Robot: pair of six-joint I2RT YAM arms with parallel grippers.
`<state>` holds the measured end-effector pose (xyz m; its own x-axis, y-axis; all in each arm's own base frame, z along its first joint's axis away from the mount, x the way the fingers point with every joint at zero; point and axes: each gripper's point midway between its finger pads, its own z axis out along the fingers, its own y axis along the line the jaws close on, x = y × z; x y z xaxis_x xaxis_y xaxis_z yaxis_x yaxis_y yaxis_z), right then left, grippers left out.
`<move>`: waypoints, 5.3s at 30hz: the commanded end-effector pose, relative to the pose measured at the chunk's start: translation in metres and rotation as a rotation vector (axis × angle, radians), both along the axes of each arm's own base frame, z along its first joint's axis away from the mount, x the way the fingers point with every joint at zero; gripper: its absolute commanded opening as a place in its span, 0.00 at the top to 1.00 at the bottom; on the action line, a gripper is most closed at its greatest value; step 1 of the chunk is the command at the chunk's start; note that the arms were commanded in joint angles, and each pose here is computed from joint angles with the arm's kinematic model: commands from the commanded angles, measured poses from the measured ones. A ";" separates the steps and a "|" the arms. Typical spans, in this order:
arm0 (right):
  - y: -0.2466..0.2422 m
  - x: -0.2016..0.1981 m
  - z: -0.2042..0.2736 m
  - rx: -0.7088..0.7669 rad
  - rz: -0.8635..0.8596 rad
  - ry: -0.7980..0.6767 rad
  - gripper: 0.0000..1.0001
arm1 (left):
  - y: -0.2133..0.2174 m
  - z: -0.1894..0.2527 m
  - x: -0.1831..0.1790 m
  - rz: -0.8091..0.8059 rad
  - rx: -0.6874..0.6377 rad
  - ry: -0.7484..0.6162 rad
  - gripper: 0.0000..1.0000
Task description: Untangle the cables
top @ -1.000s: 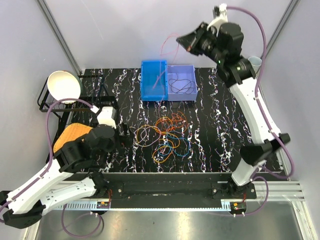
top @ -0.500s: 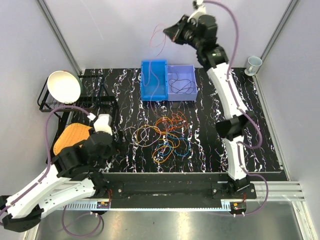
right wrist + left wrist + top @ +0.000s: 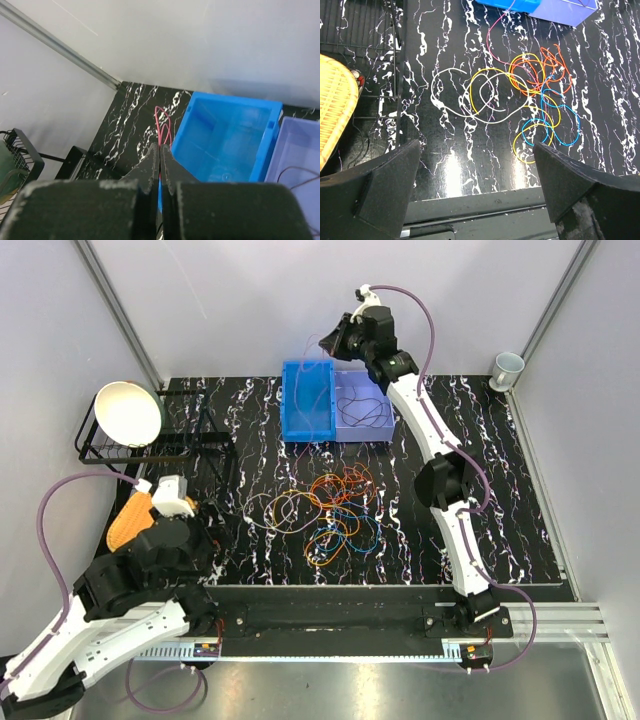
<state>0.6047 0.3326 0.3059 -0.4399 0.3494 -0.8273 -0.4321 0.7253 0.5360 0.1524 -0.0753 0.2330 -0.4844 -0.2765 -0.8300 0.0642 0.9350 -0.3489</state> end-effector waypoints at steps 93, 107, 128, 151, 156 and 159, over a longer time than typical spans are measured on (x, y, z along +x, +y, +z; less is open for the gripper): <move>0.061 -0.103 -0.253 -0.181 -0.128 0.439 0.83 | 0.012 0.005 0.012 0.093 -0.045 -0.034 0.02; 0.060 -0.118 -0.173 -0.092 -0.088 0.372 1.00 | 0.012 0.005 0.013 0.096 -0.045 -0.035 0.01; 0.064 -0.118 0.014 0.055 0.019 0.082 1.00 | 0.013 0.006 0.012 0.096 -0.046 -0.038 0.02; 0.027 -0.055 0.104 0.136 0.014 -0.112 1.00 | 0.013 0.004 0.013 0.099 -0.042 -0.034 0.02; 0.024 -0.041 0.100 0.127 0.012 -0.150 1.00 | 0.013 0.004 0.014 0.101 -0.039 -0.030 0.01; 0.022 -0.030 0.099 0.124 0.009 -0.193 1.00 | 0.013 0.002 0.014 0.102 -0.034 -0.025 0.02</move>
<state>0.5715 0.3595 0.3633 -0.3983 0.4353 -0.8074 -0.4445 0.6784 0.5850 0.1612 -0.0581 0.2306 -0.4503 -0.3440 -0.8240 -0.0378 0.9293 -0.3673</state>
